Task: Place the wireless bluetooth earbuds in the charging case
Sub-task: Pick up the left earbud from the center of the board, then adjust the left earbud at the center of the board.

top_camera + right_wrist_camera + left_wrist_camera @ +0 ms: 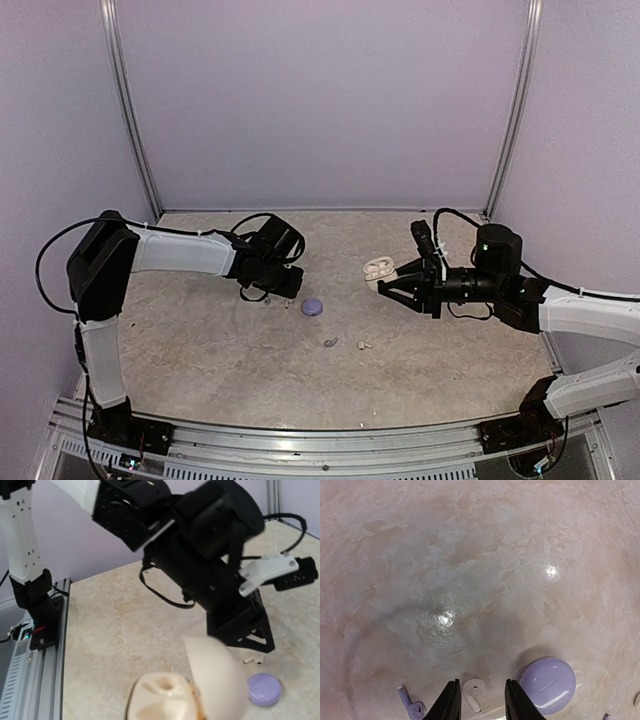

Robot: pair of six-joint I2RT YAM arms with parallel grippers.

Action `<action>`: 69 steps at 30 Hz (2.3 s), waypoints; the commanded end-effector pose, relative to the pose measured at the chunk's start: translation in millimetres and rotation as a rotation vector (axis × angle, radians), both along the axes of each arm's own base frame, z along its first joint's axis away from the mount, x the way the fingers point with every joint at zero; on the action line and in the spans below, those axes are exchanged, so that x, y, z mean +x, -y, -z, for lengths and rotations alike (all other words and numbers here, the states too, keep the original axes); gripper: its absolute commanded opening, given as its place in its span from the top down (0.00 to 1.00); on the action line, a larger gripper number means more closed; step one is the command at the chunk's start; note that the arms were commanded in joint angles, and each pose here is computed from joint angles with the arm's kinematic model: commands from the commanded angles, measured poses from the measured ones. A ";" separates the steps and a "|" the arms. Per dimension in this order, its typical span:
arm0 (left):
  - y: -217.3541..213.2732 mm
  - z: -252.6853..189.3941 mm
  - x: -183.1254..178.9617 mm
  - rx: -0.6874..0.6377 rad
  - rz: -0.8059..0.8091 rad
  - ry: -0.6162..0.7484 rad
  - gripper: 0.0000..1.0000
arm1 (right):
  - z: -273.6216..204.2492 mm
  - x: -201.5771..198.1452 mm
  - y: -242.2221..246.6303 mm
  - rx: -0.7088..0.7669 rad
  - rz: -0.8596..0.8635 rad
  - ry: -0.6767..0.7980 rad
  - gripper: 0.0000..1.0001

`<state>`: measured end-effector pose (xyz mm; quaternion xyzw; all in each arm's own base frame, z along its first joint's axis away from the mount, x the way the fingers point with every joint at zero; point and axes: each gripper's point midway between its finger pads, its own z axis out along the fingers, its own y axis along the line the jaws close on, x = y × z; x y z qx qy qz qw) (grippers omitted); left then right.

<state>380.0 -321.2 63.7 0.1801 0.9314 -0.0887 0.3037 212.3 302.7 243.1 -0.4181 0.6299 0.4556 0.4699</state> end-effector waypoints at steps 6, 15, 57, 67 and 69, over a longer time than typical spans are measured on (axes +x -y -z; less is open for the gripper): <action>-4.2 34.6 1.6 0.074 0.009 -0.062 0.68 | -5.5 0.0 3.8 0.009 0.009 0.015 1.00; -12.0 46.1 -5.8 0.107 0.012 -0.089 0.75 | -5.7 0.8 3.2 0.010 0.008 0.015 1.00; -74.1 43.6 -213.5 0.291 0.119 -0.432 0.67 | -5.1 -4.4 -1.9 0.018 -0.046 0.001 1.00; -68.0 44.9 -208.1 0.332 0.155 -0.445 0.67 | -4.0 -5.4 -0.7 0.014 -0.042 0.005 1.00; -68.5 46.5 -208.5 0.337 0.158 -0.453 0.68 | -4.4 -5.4 -0.5 0.014 -0.041 0.007 1.00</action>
